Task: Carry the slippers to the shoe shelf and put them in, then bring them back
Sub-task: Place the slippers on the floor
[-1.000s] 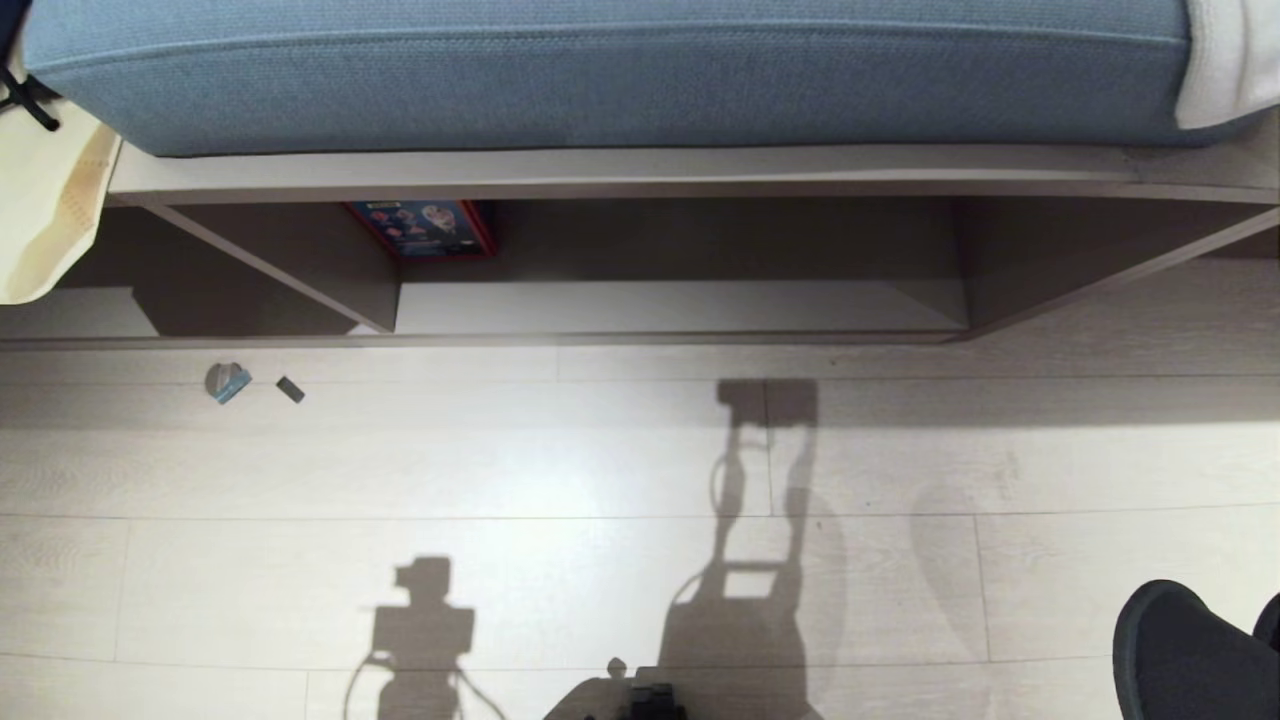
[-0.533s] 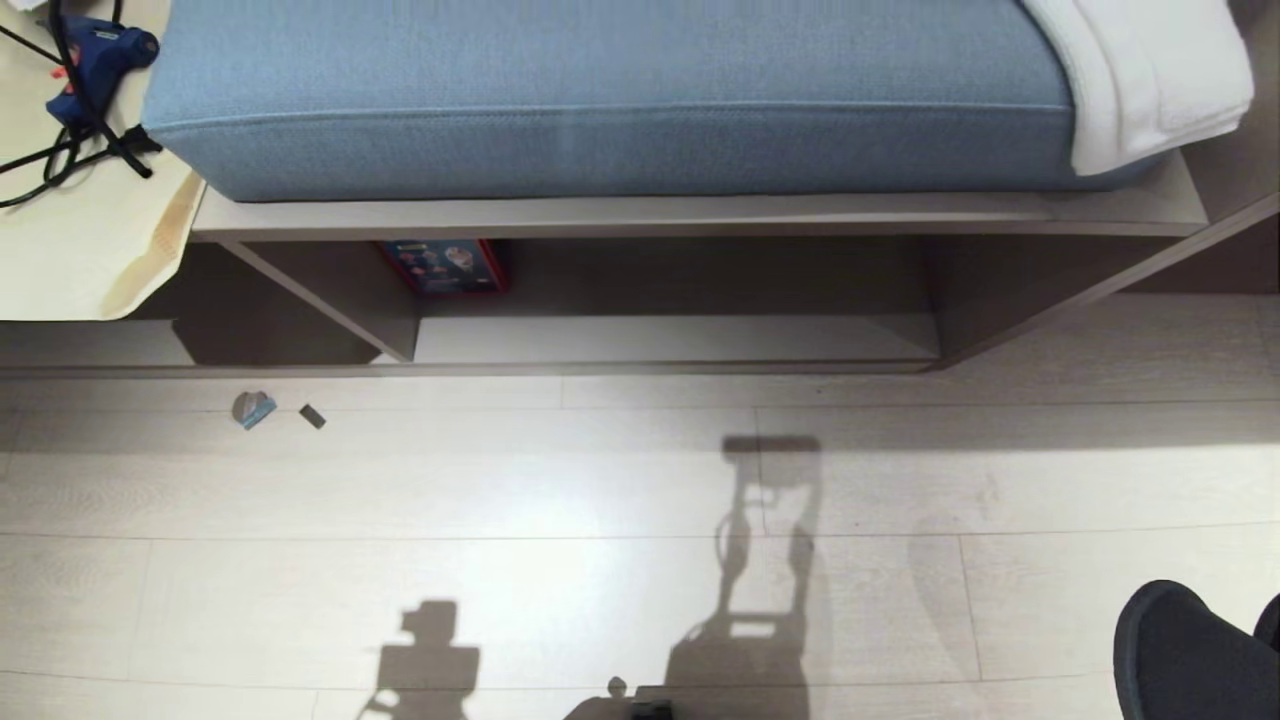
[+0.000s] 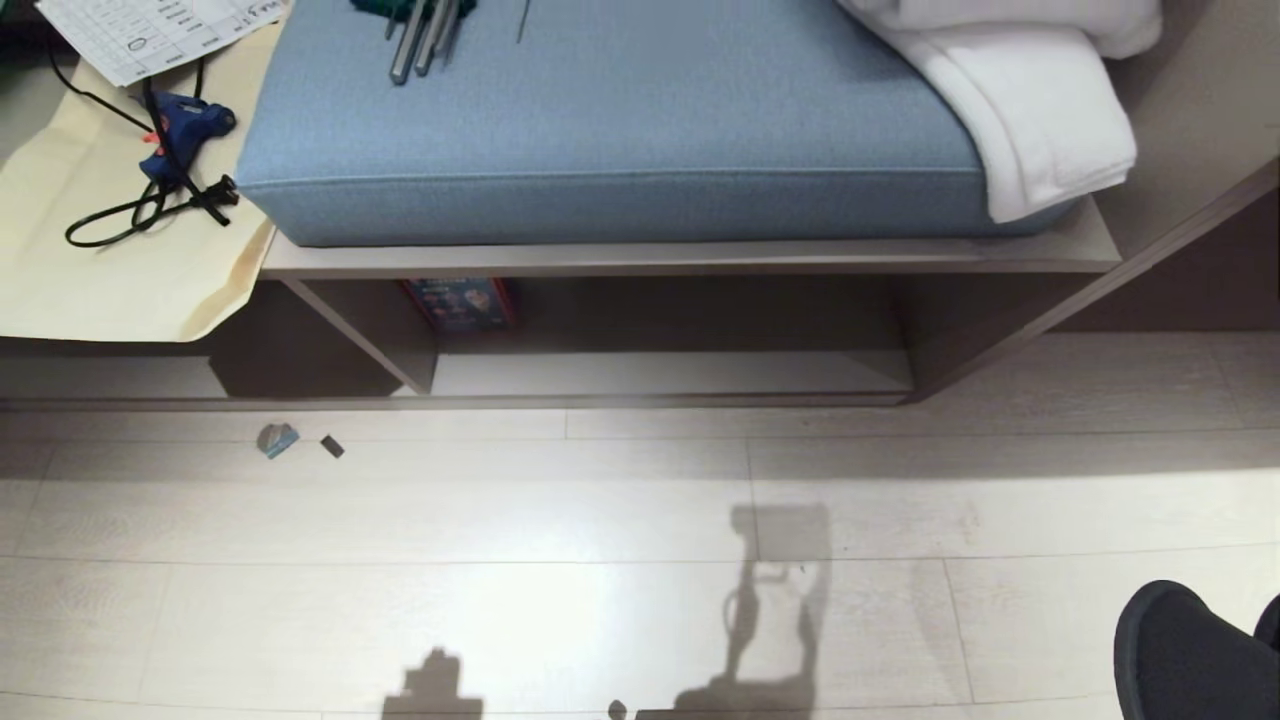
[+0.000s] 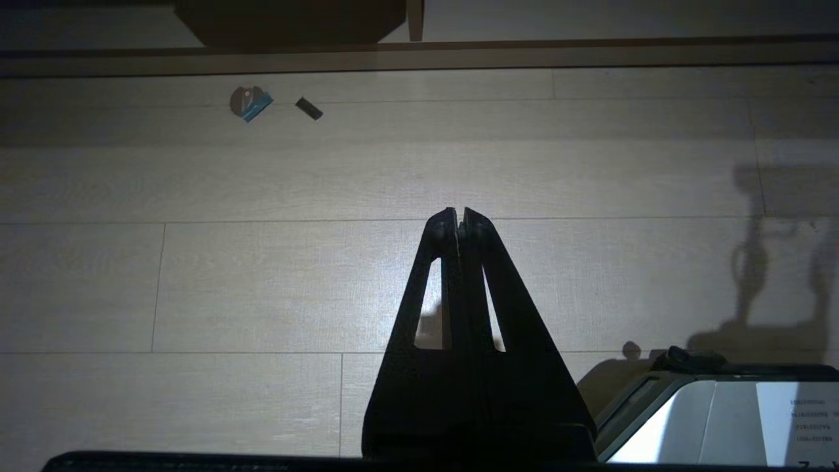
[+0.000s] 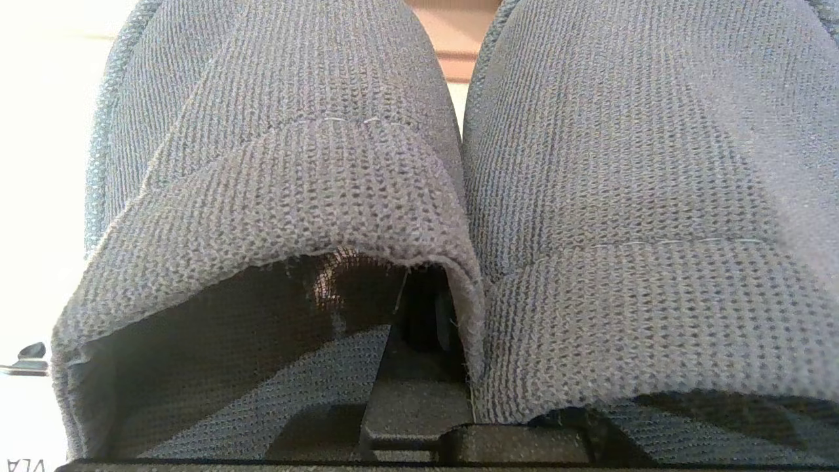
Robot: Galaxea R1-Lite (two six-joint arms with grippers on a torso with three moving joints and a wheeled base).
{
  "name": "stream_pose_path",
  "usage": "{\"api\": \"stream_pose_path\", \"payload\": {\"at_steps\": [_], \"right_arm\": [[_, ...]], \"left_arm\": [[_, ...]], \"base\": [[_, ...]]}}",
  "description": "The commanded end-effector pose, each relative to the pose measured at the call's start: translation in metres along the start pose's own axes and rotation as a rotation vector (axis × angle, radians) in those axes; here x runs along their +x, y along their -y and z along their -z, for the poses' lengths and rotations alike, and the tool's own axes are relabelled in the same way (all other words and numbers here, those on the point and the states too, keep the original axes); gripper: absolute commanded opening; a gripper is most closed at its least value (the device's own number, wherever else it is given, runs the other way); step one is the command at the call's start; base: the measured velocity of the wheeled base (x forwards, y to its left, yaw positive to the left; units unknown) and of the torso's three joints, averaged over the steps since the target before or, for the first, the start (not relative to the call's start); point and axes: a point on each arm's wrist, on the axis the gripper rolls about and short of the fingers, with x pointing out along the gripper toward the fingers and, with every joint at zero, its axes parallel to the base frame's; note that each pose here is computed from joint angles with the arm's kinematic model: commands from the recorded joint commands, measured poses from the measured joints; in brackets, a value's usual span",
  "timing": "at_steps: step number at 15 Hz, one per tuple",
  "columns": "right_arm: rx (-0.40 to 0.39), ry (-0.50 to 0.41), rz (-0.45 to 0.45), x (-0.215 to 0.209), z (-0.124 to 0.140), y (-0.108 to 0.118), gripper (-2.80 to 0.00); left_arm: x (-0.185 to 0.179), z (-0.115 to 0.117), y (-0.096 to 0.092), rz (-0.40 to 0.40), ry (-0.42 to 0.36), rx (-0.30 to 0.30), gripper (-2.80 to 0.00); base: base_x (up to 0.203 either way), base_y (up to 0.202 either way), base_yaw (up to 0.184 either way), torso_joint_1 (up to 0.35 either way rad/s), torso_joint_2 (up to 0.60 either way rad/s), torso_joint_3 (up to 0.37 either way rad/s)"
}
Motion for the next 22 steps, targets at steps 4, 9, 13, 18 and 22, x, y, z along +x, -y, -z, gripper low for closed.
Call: {"api": "stream_pose_path", "payload": {"at_steps": [4,9,13,18,22], "right_arm": [[0.0,-0.002,0.0,0.0001,0.0,0.0,-2.8],[0.0,-0.002,0.0,0.0001,0.0,0.0,-2.8],[0.0,-0.002,0.0,0.0001,0.0,0.0,-2.8],[0.0,-0.002,0.0,0.0001,0.0,0.0,-2.8],[0.001,-0.002,0.0,0.0001,0.0,0.0,-2.8]], "left_arm": [[0.0001,0.0,0.0,0.0,-0.001,0.0,-2.8],[0.0,-0.0001,0.0,0.0,0.0,0.0,-2.8],[0.0001,0.0,0.0,0.0,-0.002,0.0,-2.8],[0.0001,-0.0001,0.0,0.0,0.0,0.0,-2.8],[0.0001,-0.0002,0.0,0.0,0.0,0.0,-2.8]], "base": [[0.0,0.0,0.0,0.002,0.0,0.2],[0.0,0.0,0.0,0.004,0.0,0.203],[0.0,0.0,0.0,0.003,0.0,0.201],[0.0,0.0,0.0,0.002,0.0,0.2],[0.0,0.0,0.0,0.001,0.0,0.195]]}}
